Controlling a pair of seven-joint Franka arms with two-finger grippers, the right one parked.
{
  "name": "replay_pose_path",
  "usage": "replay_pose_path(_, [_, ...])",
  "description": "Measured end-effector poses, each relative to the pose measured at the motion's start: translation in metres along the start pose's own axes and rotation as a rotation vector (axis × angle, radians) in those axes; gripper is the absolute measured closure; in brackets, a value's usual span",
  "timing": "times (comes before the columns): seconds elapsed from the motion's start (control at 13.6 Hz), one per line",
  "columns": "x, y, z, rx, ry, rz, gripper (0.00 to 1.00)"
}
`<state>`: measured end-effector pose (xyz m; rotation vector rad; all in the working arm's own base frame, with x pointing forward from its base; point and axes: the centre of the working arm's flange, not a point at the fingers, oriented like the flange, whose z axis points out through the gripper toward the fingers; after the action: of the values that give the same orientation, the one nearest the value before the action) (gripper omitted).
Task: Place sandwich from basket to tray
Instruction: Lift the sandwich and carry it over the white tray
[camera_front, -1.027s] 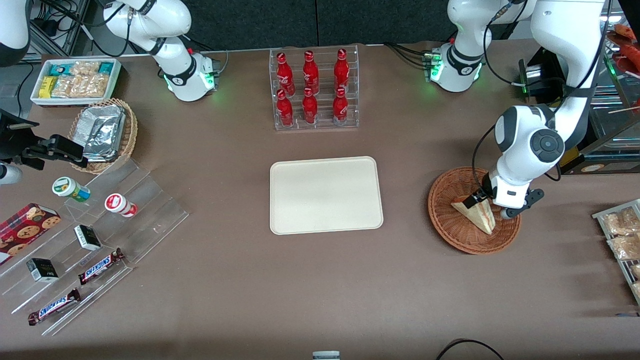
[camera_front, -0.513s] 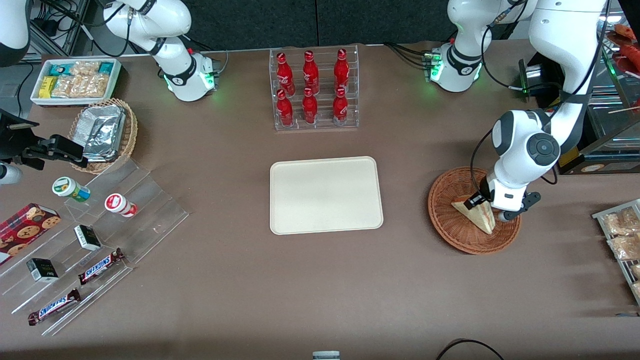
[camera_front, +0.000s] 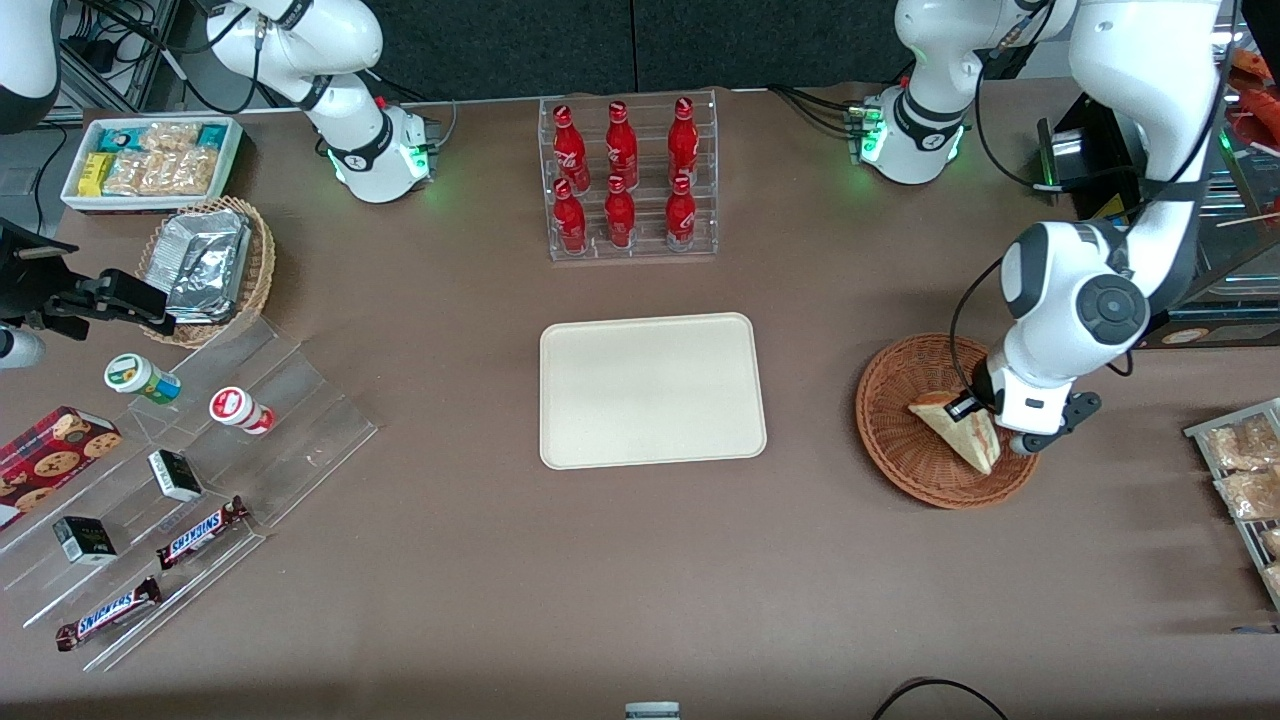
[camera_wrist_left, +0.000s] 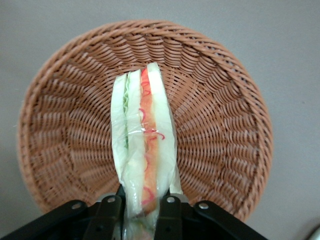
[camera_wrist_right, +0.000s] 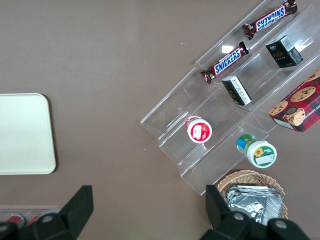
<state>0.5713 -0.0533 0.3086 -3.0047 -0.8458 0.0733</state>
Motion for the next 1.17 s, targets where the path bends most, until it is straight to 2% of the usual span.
replay_pose_path(0.15, [-0.002,0.010,-0.036,0.037,-0.030,0.022,0.85])
replay_pose_path(0.37, [-0.033,0.050,-0.084,0.118,-0.051,0.132,0.85])
replay_pose_path(0.44, [-0.047,0.066,-0.094,0.127,-0.054,0.171,0.85])
replay_pose_path(0.81, [-0.135,0.144,-0.099,0.110,-0.057,0.304,0.85])
replay_pose_path(1.17, [-0.217,0.215,-0.086,0.041,-0.068,0.456,0.85])
